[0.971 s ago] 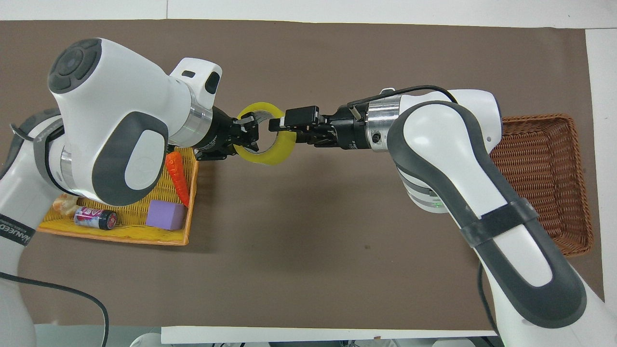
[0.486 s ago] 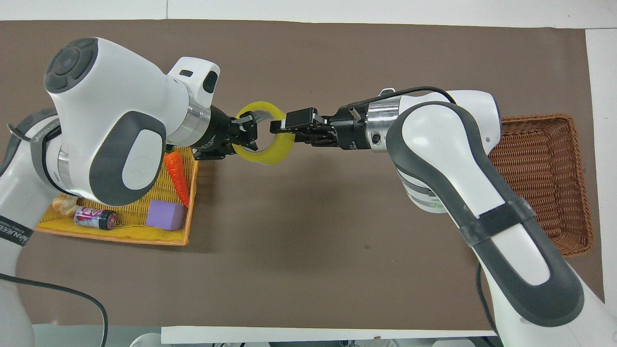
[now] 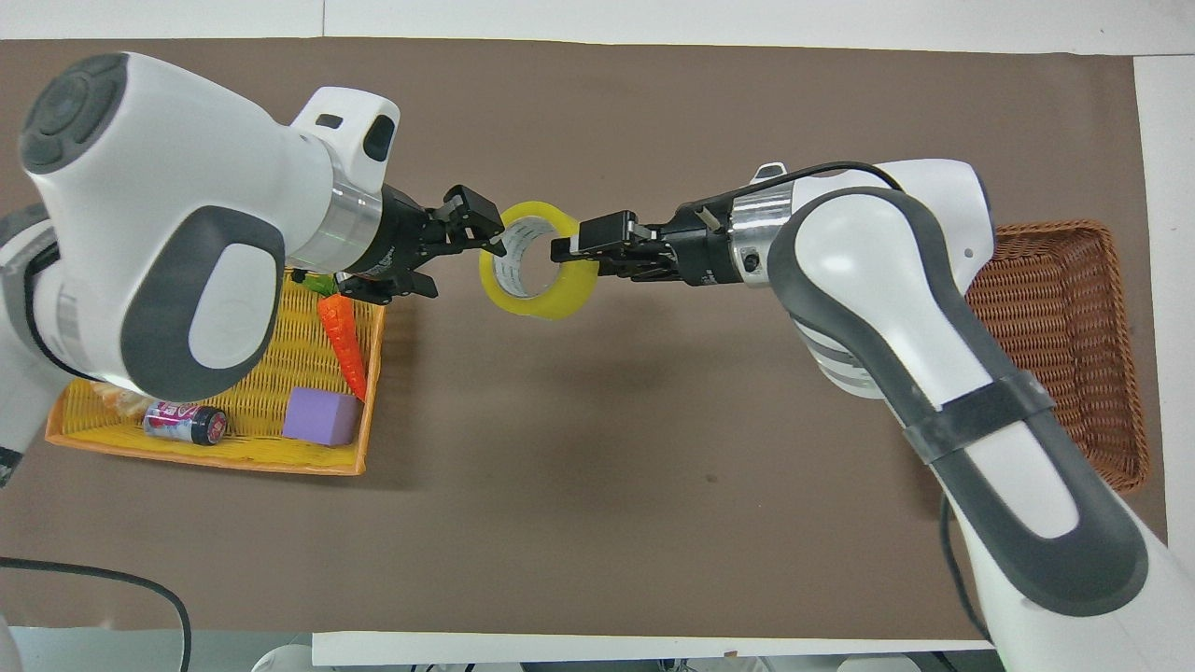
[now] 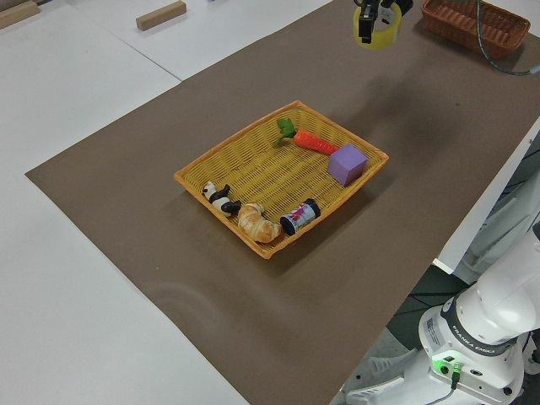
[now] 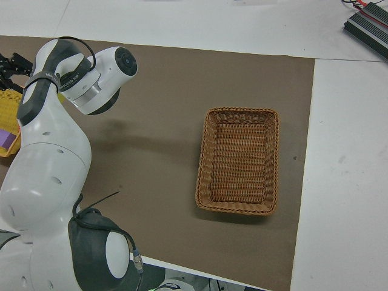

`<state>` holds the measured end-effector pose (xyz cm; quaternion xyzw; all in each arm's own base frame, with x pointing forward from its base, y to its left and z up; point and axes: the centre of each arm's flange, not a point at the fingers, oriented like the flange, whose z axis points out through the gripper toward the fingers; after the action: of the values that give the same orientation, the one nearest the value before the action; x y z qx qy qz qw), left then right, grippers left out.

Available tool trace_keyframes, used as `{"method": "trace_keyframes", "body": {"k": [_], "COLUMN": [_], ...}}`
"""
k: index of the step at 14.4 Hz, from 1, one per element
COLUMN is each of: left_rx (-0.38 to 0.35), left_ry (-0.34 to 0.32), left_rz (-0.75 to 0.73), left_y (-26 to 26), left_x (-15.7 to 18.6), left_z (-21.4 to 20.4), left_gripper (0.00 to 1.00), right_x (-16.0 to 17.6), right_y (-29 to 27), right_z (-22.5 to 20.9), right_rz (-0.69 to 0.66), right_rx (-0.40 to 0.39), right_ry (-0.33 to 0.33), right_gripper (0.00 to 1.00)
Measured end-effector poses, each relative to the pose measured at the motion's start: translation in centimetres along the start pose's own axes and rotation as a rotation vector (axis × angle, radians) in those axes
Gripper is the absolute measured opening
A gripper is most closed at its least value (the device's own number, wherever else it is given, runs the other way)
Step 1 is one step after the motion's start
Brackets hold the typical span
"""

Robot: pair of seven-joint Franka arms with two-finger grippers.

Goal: Move tape to another basket
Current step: 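Carry the tape toward the basket with the right gripper while the left gripper withdraws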

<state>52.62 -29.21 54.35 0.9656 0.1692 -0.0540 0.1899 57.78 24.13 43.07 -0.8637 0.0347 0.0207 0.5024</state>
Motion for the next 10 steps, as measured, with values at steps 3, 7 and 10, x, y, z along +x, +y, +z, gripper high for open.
{"method": "trace_keyframes", "body": {"k": [3,7,10], "left_rx": [-0.008,0.114,0.165], "left_ry": [0.058,0.138,0.126], "left_rz": [-0.050,-0.050,0.030], "left_y": [-4.3,-12.2,-20.5], "left_x": [1.3,5.5,9.4], "left_z": [-7.2,-11.4,-14.1], "left_gripper": [1.00,1.00,1.00], "right_x": [1.7,1.9,-0.5], "right_y": [3.9,11.8,18.3], "right_z": [-7.6,-20.4,-30.2], "right_rz": [-0.017,0.001,0.048], "right_rx": [-0.025,-0.056,-0.096], "right_ry": [-0.031,-0.029,-0.007], "right_gripper": [0.55,0.55,0.55]}}
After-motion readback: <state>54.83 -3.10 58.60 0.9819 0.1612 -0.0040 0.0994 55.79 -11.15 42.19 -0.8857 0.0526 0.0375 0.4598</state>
